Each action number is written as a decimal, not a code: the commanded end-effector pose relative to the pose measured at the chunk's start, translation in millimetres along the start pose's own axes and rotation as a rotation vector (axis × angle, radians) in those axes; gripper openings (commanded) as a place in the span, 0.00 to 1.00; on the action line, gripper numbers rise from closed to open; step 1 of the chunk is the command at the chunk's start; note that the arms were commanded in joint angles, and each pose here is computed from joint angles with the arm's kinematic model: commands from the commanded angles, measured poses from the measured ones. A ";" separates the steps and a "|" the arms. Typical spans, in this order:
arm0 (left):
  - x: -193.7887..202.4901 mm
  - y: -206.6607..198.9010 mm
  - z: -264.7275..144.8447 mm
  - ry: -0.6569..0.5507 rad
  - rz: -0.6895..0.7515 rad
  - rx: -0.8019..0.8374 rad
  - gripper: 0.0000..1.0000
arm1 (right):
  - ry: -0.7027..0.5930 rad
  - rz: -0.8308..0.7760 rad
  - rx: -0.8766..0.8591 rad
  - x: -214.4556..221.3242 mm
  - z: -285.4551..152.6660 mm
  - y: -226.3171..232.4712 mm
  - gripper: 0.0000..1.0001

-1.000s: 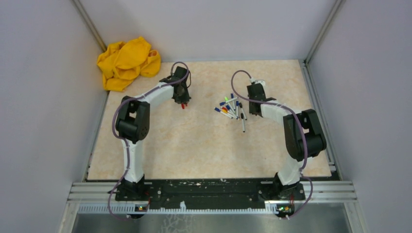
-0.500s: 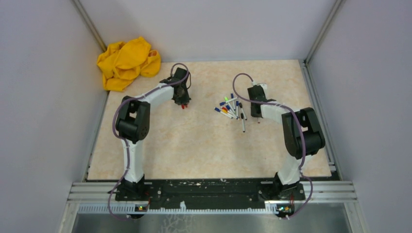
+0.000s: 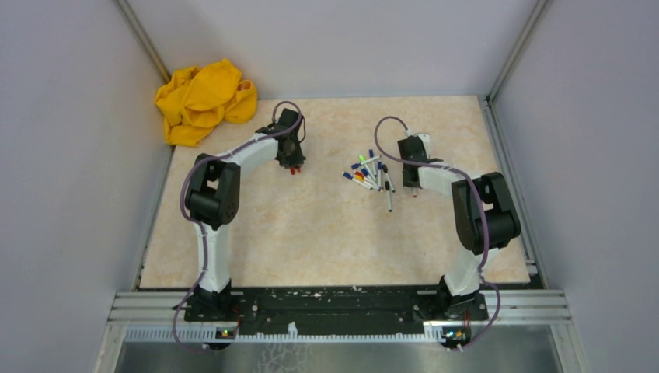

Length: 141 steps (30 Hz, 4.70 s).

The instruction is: Open the pen caps

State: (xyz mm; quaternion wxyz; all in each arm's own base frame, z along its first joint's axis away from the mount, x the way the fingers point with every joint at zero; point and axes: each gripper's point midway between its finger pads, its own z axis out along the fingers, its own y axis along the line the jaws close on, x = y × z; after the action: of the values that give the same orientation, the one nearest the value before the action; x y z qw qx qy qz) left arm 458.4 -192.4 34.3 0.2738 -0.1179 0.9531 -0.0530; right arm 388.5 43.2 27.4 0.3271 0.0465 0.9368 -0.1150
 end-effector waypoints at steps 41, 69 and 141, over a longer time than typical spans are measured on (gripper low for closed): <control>-44.2 -35.5 -36.6 -0.096 -0.024 0.151 0.65 | -0.114 -0.145 -0.281 -59.8 -29.6 84.3 0.45; -51.8 -54.8 -51.7 -0.110 -0.050 0.284 0.68 | -0.075 -0.134 -0.277 -41.6 -13.0 84.3 0.03; 8.7 -205.2 -102.8 0.203 -0.147 0.941 0.00 | -0.329 -0.146 -0.672 -95.3 -127.3 183.9 0.23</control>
State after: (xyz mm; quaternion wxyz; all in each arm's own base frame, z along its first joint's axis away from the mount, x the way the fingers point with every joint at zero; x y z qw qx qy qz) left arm 437.7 -380.7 130.4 0.1931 -0.0610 0.8503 -0.4858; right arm 415.0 240.6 122.8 0.4241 -0.1435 0.8819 0.1475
